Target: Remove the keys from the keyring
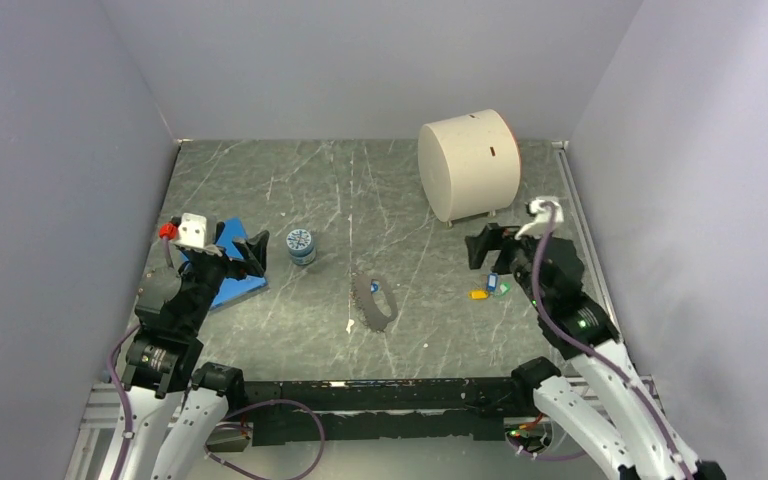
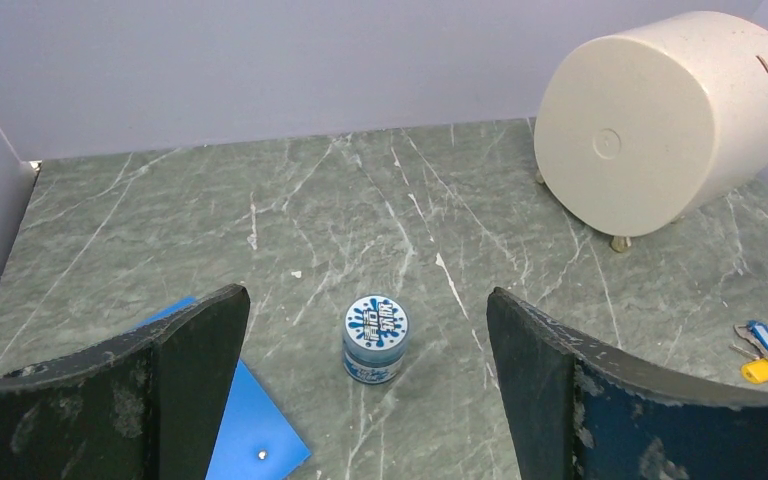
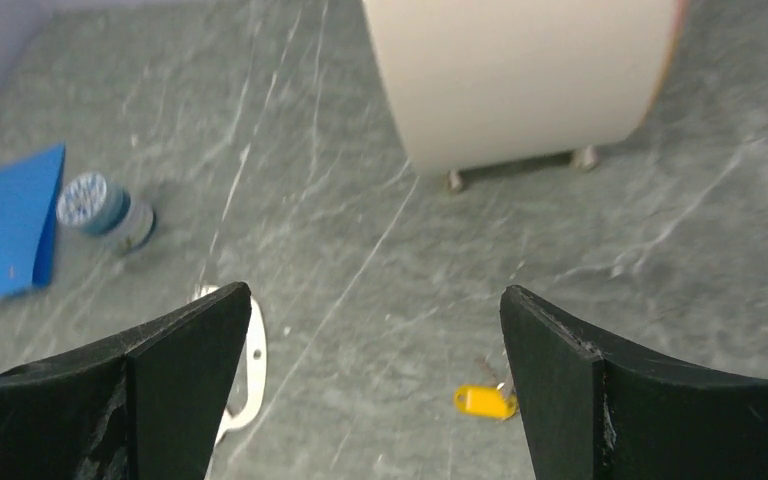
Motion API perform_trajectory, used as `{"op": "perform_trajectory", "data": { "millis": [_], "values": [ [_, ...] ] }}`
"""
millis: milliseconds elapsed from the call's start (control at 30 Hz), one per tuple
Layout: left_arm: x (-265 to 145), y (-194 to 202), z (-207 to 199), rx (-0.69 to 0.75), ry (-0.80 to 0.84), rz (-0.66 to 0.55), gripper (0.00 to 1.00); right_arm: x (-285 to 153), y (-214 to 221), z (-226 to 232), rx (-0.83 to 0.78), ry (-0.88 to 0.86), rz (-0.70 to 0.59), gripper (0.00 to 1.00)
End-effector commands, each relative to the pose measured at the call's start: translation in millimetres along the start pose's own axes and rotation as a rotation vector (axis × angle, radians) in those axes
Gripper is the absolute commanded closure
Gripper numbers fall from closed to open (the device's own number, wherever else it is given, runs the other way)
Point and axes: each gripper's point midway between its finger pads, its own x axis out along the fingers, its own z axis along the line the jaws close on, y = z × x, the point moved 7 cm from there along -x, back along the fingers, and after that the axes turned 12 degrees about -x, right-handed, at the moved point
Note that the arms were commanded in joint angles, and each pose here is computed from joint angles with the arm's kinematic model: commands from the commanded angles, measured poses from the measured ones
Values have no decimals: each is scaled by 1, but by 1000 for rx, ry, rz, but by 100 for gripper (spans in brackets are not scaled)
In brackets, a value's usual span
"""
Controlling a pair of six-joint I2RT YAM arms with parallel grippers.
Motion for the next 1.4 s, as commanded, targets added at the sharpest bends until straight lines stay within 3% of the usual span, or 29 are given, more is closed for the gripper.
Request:
{"op": "perform_trajectory", "data": {
  "millis": [0,200,467,933,1367],
  "values": [
    [-2,-16,-8,-14,41,-51,6,17,20,24,30,-167,176,1],
    [1,-13,-8,-14,44,-35,6,49,61,49,21,-228,385,2],
    [5,-11,-9,-11,48,-14,6,69,100,113,-126,-316,571,11],
    [5,-10,-8,-10,44,-7,6,92,134,217,-331,-438,690,31],
    [6,-9,-8,-9,45,-2,6,104,163,240,-404,-434,782,38]
  ]
}}
